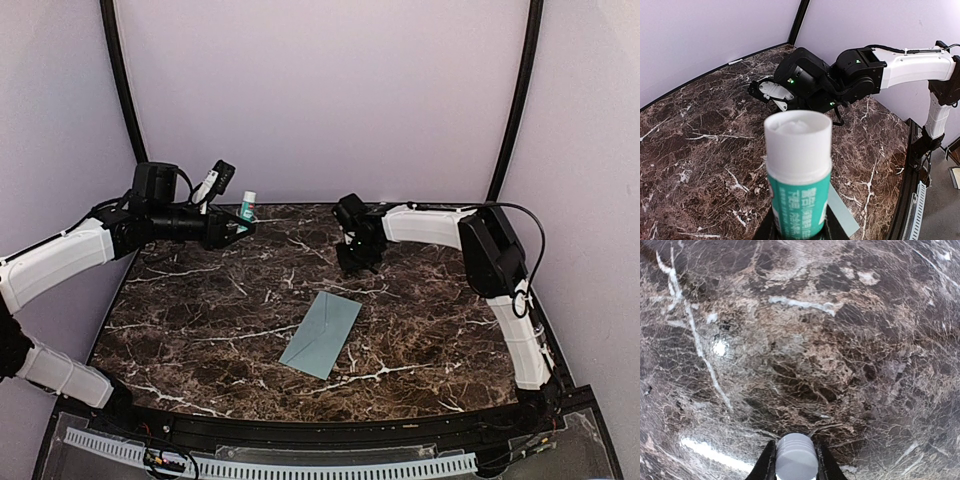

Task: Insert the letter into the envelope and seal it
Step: Close the solid glue cap on the solid glue.

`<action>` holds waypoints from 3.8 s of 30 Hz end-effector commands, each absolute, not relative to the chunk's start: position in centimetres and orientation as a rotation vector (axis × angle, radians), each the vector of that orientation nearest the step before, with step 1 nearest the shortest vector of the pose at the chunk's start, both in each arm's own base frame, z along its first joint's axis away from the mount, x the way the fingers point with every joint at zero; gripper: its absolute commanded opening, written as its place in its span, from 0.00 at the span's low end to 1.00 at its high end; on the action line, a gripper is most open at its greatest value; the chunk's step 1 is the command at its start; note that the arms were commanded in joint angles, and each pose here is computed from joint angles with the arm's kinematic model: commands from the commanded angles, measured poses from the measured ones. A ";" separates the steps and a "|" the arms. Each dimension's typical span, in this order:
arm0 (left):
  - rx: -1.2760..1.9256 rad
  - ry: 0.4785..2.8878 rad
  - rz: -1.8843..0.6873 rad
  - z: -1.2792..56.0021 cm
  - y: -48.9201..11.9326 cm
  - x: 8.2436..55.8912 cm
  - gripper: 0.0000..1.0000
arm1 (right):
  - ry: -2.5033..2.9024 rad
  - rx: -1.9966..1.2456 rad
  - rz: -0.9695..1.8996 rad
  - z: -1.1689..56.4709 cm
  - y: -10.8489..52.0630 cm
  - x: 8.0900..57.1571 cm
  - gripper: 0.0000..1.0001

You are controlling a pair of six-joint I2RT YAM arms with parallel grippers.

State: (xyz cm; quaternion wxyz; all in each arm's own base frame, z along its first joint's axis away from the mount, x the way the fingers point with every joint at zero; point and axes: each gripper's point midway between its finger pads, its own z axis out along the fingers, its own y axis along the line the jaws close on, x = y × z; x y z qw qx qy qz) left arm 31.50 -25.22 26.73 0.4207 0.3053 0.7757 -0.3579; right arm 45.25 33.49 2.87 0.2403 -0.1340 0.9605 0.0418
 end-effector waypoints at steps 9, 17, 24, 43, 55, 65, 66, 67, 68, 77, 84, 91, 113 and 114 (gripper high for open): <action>0.816 1.931 -0.976 26.2 -26.0 30.8 0.00 | 2.504 -0.379 0.227 10.0 33.4 46.4 0.13; 1.084 1.818 -1.154 25.9 -29.9 25.8 0.00 | 2.314 -0.606 0.825 20.9 34.7 39.2 0.13; 1.233 1.800 -1.274 25.0 -33.1 22.5 0.00 | 2.120 -0.772 1.348 26.6 36.6 31.1 0.13; 1.298 1.777 -1.366 24.7 -34.5 20.5 0.00 | 1.878 -0.940 1.719 30.5 39.7 24.3 0.13; 1.302 1.784 -1.366 24.5 -34.5 20.5 0.00 | 1.876 -1.012 1.740 30.4 41.1 23.3 0.13; 1.305 1.786 -1.370 24.4 -34.6 20.4 0.00 | 1.917 -1.038 1.722 29.4 41.7 23.1 0.13; 1.306 1.784 -1.371 24.4 -34.7 20.4 0.00 | 1.918 -1.039 1.719 29.4 41.8 23.2 0.12; 1.305 1.782 -1.369 24.4 -34.7 20.4 0.00 | 1.914 -1.043 1.717 29.4 41.8 23.2 0.12; 1.306 1.782 -1.370 24.4 -34.7 20.4 0.00 | 1.913 -1.045 1.719 29.4 41.9 23.2 0.12; 1.306 1.787 -1.374 24.3 -34.7 20.4 0.00 | 1.899 -1.063 1.746 29.8 41.9 22.7 0.12; 1.305 1.787 -1.372 24.3 -34.7 20.5 0.00 | 1.883 -1.068 1.770 30.2 41.8 22.5 0.12; 1.303 1.790 -1.374 24.2 -34.7 20.5 0.00 | 1.884 -1.081 1.777 30.2 41.9 22.2 0.11; 1.305 1.815 -1.396 23.7 -35.0 20.5 0.00 | 1.989 -1.162 1.683 28.3 42.7 21.6 0.10; 1.305 1.815 -1.397 23.7 -35.0 20.5 0.00 | 1.988 -1.165 1.683 28.3 42.7 21.5 0.10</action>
